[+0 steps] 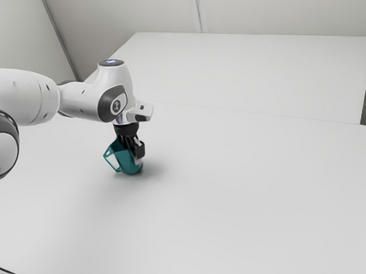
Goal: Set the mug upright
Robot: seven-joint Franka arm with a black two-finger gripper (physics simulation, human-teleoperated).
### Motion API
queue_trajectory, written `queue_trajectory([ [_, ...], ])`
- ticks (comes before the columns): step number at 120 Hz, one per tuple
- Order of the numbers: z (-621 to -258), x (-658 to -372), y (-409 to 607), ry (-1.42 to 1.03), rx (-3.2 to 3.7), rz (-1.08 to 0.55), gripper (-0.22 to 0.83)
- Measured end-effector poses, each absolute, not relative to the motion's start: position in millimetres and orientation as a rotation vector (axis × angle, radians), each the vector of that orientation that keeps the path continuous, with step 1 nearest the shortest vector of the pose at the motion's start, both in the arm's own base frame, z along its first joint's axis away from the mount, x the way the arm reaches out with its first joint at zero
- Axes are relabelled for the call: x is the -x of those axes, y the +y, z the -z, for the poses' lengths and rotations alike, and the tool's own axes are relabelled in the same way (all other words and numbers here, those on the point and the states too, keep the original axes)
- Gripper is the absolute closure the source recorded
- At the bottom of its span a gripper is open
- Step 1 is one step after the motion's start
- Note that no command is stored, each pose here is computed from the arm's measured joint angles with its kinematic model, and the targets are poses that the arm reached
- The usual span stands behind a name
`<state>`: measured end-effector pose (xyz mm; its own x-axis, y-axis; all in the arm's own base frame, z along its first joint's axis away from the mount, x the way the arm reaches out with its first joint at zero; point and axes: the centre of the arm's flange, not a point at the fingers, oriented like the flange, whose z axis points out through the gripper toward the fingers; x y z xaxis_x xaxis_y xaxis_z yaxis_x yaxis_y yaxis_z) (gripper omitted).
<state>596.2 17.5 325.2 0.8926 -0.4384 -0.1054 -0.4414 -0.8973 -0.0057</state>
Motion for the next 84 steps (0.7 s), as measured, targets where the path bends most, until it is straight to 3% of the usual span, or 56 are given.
queue_trajectory([
  [16, -340, -596, 14, 0.707, 3.03, -0.124, 0.22],
  [31, -387, -594, 2, 0.731, 3.028, -0.015, 0.12],
  [58, -480, -584, -2, 0.667, 3.057, 0.058, 0.04],
  [84, -521, -580, -6, 0.549, 3.1, -0.004, 0.02],
])
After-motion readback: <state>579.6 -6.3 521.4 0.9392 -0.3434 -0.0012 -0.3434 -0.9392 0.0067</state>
